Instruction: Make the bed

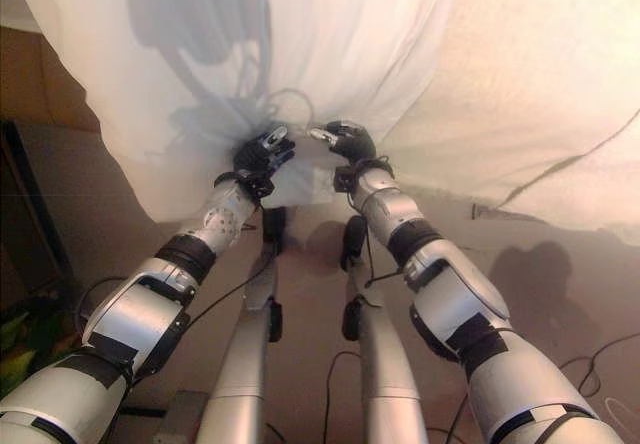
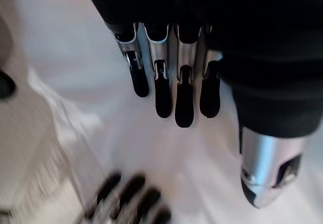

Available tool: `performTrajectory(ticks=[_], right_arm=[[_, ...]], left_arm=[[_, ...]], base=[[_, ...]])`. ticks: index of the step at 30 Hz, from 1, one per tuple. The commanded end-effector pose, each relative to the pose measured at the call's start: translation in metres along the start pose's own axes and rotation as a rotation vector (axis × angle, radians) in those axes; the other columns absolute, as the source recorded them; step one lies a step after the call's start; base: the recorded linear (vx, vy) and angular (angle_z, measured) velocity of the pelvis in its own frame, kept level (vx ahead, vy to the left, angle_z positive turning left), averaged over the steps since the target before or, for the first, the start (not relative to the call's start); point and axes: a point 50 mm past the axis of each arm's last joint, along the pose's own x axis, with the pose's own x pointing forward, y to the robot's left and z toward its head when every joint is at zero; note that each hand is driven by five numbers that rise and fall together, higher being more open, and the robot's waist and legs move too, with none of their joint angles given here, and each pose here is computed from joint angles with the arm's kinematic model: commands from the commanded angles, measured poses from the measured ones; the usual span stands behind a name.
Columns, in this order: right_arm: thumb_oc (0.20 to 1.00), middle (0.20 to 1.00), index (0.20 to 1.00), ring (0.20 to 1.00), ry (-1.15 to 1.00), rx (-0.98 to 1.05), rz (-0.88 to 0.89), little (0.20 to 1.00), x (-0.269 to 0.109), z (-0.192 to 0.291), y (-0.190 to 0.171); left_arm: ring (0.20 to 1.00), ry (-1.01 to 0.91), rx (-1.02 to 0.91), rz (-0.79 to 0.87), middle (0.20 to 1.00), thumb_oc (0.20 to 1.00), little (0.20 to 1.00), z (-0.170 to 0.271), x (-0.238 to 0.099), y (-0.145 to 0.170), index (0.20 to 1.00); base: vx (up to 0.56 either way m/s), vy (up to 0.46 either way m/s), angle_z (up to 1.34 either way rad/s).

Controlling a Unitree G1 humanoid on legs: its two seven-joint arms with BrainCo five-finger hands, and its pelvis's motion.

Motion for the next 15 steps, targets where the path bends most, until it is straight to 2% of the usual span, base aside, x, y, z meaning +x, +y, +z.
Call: performTrajectory(ticks=[1, 8, 15], right_arm=[[1.000, 1.000, 1.000, 1.000, -0.061, 0.022, -0.014, 1.000, 0.002, 0.014, 0.000], [1.000, 1.000, 1.000, 1.000, -0.021, 0.049, -0.076, 1.000, 0.001, 0.000, -0.014], [1.000, 1.000, 1.000, 1.000, -0.007, 0.064, -0.238, 1.000, -0.005, -0.018, -0.053]], left_arm=[[1.000, -0.133, -0.014, 0.164, 1.000, 1.000, 1.000, 0.039, -0.001, 0.040, 1.000], [1.000, -0.147, -0.038, 0.221, 1.000, 1.000, 1.000, 0.038, -0.004, 0.053, 1.000], [1.000, -0.285, -0.036, 0.425, 1.000, 1.000, 1.000, 0.050, -0.015, 0.081, 1.000]], base=[[-0.05, 0.018, 0.12], [-0.01, 0.009, 0.05], [-0.01, 0.007, 0.02]])
